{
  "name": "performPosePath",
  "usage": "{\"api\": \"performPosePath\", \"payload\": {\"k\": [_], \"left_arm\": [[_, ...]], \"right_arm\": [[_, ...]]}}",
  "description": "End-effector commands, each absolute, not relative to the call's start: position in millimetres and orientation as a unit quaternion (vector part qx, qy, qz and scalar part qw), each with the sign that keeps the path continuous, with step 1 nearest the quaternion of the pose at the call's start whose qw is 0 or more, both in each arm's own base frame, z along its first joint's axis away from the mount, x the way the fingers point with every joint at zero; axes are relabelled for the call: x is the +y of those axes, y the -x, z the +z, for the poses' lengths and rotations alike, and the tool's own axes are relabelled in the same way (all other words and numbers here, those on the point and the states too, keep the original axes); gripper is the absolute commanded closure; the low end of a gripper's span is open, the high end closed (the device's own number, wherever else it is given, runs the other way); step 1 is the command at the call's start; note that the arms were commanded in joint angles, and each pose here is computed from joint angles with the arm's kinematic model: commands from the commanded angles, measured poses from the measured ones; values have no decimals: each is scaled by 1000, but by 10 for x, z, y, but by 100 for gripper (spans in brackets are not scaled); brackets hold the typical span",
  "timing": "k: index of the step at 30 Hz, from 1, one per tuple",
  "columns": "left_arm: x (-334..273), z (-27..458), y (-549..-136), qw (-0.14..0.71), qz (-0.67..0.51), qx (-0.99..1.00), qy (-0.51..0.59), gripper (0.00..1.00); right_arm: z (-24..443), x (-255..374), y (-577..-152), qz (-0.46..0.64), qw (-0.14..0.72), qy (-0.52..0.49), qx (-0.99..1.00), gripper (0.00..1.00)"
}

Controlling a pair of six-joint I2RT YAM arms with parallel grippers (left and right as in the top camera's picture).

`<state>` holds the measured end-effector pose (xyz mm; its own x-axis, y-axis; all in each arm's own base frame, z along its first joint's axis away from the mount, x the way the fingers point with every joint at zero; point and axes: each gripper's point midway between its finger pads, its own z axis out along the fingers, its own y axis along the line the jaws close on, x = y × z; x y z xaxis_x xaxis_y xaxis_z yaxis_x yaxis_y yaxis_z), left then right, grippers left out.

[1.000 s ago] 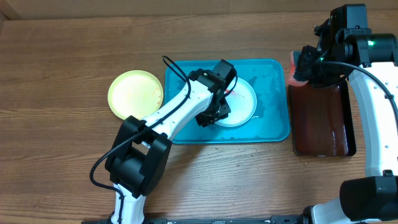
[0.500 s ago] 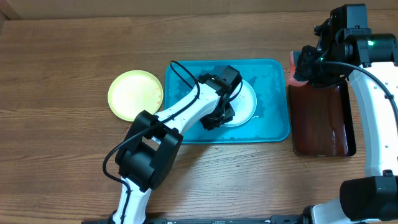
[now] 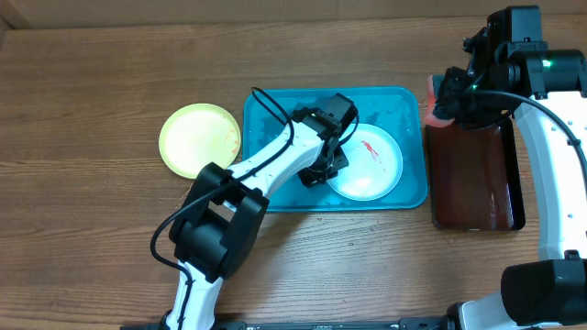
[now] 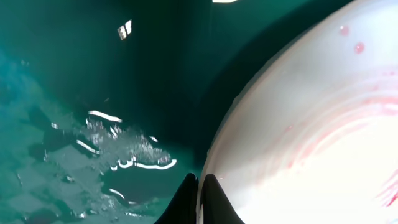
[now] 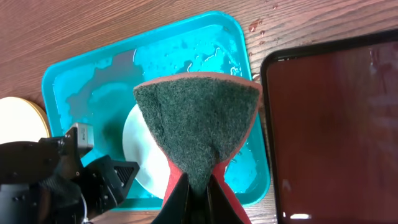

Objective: Clean dirty plates on tray and stack at the side
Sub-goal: 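Drag the white plate with the left gripper toward the tray center, then lower the sponge with the right gripper onto the white plate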

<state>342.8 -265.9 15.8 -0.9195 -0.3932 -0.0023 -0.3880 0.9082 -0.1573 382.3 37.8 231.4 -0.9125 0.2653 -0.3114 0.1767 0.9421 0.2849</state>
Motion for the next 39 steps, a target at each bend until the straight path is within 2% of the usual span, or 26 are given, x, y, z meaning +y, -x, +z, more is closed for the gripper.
{"api": "performPosePath", "payload": {"k": [1,5,9,19,22,27,39], "left_arm": [[-2502,161,-3594,24,-79,978,192,96],[-2373,255,-3856,47,-101,984,139,96],[-2438,363,-4023,62,-168,984,2,96],[-2349,361,-3952,66,-172,966,-178,96],[-2239,322,-3946,61,-142,974,-167,96],[-2019,259,-3977,58,-85,992,-76,96],[-2014,253,-3948,51,-85,992,-72,96]], "right_arm": [[2465,370,-3797,129,197,-110,966,96],[2459,373,-3797,130,196,-110,966,96],[2422,447,-3821,145,189,-105,966,96],[2124,886,-3952,159,155,-72,973,96],[2012,1011,-4003,162,144,-74,973,96],[1773,1292,-4032,165,126,-66,976,96],[866,1645,-3971,123,82,-115,982,96]]}}
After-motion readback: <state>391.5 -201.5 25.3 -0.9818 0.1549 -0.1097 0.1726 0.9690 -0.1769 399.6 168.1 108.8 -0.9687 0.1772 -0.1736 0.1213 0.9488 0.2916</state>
